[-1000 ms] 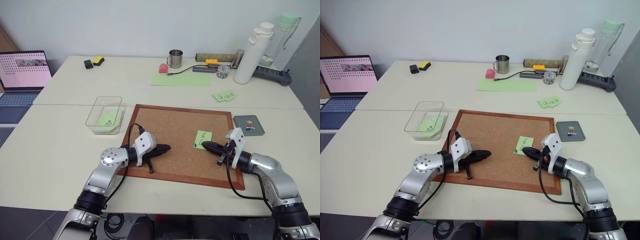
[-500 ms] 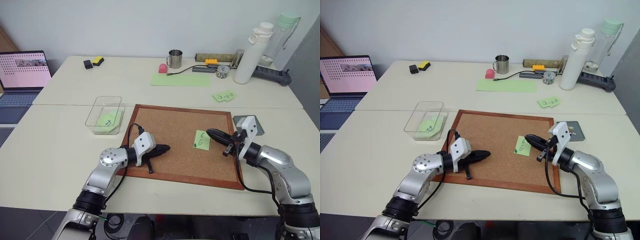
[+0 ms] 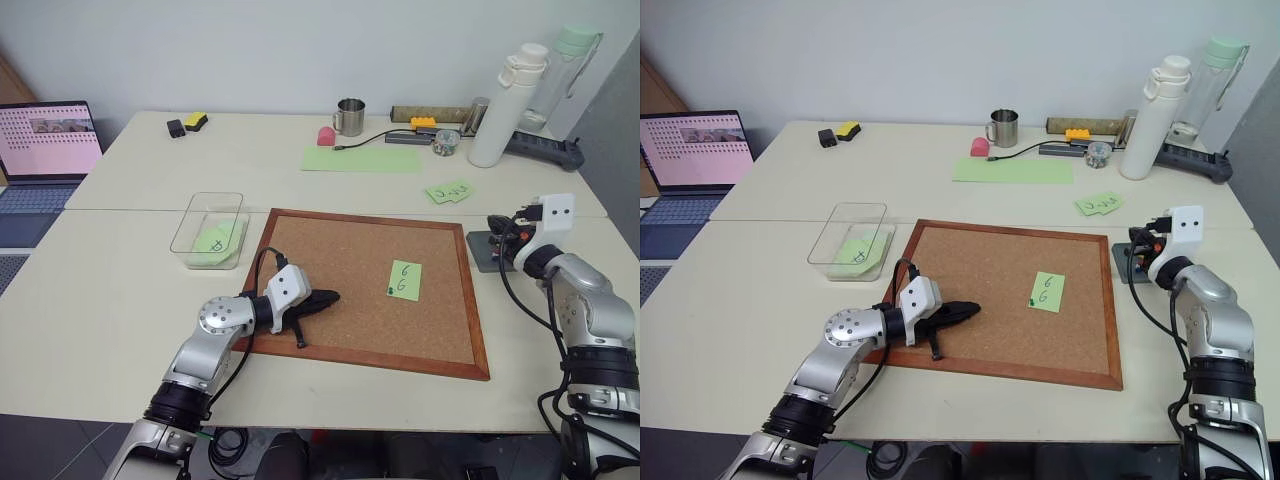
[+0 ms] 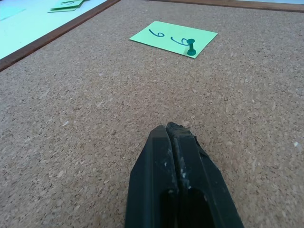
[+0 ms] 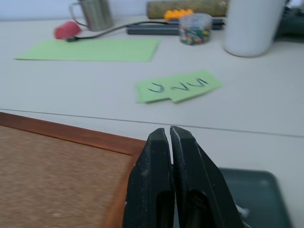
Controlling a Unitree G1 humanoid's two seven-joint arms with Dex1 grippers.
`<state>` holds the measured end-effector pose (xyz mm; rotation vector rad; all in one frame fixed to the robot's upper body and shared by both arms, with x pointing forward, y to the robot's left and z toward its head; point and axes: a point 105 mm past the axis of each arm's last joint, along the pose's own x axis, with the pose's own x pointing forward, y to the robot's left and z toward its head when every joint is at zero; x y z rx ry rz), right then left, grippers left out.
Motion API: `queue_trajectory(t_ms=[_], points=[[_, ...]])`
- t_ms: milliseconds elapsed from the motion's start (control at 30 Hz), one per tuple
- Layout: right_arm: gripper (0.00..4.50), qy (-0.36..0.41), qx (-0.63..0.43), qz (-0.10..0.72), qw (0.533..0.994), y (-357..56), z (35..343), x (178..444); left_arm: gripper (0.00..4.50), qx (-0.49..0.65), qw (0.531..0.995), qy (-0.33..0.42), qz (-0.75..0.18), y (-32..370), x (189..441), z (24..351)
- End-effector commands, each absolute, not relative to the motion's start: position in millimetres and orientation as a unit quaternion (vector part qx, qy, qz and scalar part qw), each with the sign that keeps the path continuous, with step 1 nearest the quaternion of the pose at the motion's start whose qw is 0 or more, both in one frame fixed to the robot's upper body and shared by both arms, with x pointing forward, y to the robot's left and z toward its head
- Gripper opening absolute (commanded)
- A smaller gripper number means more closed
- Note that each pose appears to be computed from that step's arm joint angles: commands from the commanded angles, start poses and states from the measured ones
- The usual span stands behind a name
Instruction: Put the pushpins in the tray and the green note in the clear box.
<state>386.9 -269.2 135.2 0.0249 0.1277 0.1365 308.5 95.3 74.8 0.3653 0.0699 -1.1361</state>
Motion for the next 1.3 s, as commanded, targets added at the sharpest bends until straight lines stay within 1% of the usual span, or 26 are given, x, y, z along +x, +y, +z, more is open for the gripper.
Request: queue_trajectory(t_ms=[33,67,133,167,233,267,333,400,500,600,633,733,967,1100,1167,1300], points=[[0.23,0.058,0.012,0.035,0.998,-288,140,389,0.00,0.175,0.826,0.046,-0.534,99,303,69],[0.47,0.061,0.013,0.038,0.997,-287,138,388,0.00,0.175,0.826,0.046,-0.533,100,303,69],[0.75,0.063,0.017,0.044,0.997,-285,136,388,0.00,0.175,0.827,0.047,-0.532,100,303,69],[1.04,0.062,0.015,0.043,0.997,-286,136,388,0.00,0.176,0.827,0.047,-0.532,100,303,69],[1.42,0.059,0.011,0.041,0.997,-288,138,388,0.00,0.176,0.828,0.047,-0.531,100,304,69],[1.69,0.055,0.011,0.042,0.998,-288,139,388,0.00,0.176,0.828,0.047,-0.530,100,305,69],[2.01,0.047,0.012,0.049,0.998,-287,144,387,0.00,0.176,0.828,0.046,-0.530,100,305,69],[2.01,0.033,0.019,0.064,0.997,-283,150,386,0.00,0.176,0.828,0.046,-0.531,99,305,69],[2.01,0.010,0.012,0.120,0.993,-264,159,380,0.00,0.176,0.827,0.046,-0.531,99,306,69],[2.01,-0.006,-0.024,0.268,0.963,-204,163,358,0.00,0.176,0.827,0.045,-0.532,98,306,69],[2.01,-0.007,-0.033,0.304,0.952,-188,162,351,0.00,0.176,0.827,0.045,-0.532,98,306,69],[2.01,-0.001,-0.053,0.373,0.926,-153,153,333,0.00,0.175,0.828,0.045,-0.531,98,306,69],[2.01,0.031,-0.038,0.430,0.902,-107,125,314,0.00,0.174,0.829,0.047,-0.530,99,304,69],[2.01,0.050,-0.035,0.435,0.899,-97,113,313,0.00,0.175,0.830,0.048,-0.528,101,303,69],[2.01,0.071,-0.037,0.442,0.893,-92,102,309,0.00,0.175,0.831,0.049,-0.525,103,303,68],[2.01,0.092,-0.046,0.439,0.893,-91,90,308,0.00,0.175,0.833,0.050,-0.523,104,302,68]])
